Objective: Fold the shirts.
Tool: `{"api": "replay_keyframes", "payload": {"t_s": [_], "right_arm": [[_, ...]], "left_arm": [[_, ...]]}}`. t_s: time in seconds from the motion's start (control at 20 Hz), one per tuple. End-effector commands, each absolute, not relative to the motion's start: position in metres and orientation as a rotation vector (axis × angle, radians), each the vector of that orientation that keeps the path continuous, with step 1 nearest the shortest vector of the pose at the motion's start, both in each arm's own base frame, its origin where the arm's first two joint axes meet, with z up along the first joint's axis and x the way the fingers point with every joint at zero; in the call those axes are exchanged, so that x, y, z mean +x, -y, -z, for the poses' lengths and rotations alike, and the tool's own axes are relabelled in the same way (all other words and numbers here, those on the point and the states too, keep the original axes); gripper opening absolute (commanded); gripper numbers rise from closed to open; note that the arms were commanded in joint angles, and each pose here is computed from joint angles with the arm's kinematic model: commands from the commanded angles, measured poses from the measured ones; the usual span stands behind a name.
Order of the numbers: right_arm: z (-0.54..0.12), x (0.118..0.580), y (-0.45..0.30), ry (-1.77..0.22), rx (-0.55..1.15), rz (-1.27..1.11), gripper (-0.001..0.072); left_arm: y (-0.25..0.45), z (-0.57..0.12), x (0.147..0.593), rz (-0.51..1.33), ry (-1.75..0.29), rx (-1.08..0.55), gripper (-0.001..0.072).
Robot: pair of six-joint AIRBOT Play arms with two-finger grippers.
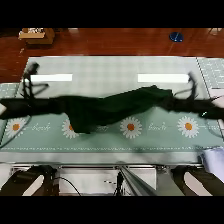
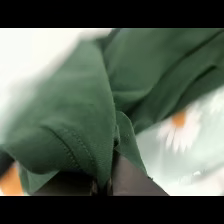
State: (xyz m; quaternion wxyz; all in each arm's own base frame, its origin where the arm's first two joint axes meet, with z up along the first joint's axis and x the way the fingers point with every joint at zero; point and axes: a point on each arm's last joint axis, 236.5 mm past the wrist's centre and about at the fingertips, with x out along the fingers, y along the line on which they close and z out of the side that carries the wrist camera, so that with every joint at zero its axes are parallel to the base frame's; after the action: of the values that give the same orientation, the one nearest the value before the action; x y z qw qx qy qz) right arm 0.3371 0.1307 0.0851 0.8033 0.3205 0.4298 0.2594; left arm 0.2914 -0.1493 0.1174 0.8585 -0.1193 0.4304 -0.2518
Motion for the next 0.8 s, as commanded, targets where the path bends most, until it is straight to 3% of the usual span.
{"api": "replay_keyframes", "payload": {"t_s": [0.0, 0.15, 0.35, 0.55, 0.75], "right_arm": [[-0.252, 0.343, -0.115, -0.522, 0.488, -0.601, 0.0030], [-0.376, 0.321, -0.080, -0.221, 0.309, -0.459, 0.0030], [-0.464, 0.277, -0.051, -0.022, 0.158, -0.288, 0.0029], [-0.501, 0.246, -0.059, 0.050, 0.127, -0.283, 0.0030], [-0.486, 0.233, -0.072, -0.045, 0.148, -0.320, 0.0030]], "left_arm": [[0.134, -0.237, 0.310, 0.515, -0.597, -0.092, 0.0027], [0.112, -0.333, 0.308, 0.440, -0.370, 0.018, 0.0028], [0.106, -0.402, 0.285, 0.425, -0.206, 0.040, 0.0028], [0.102, -0.443, 0.251, 0.421, -0.109, -0.035, 0.0028], [0.100, -0.446, 0.213, 0.431, -0.123, -0.123, 0.0028]]}}
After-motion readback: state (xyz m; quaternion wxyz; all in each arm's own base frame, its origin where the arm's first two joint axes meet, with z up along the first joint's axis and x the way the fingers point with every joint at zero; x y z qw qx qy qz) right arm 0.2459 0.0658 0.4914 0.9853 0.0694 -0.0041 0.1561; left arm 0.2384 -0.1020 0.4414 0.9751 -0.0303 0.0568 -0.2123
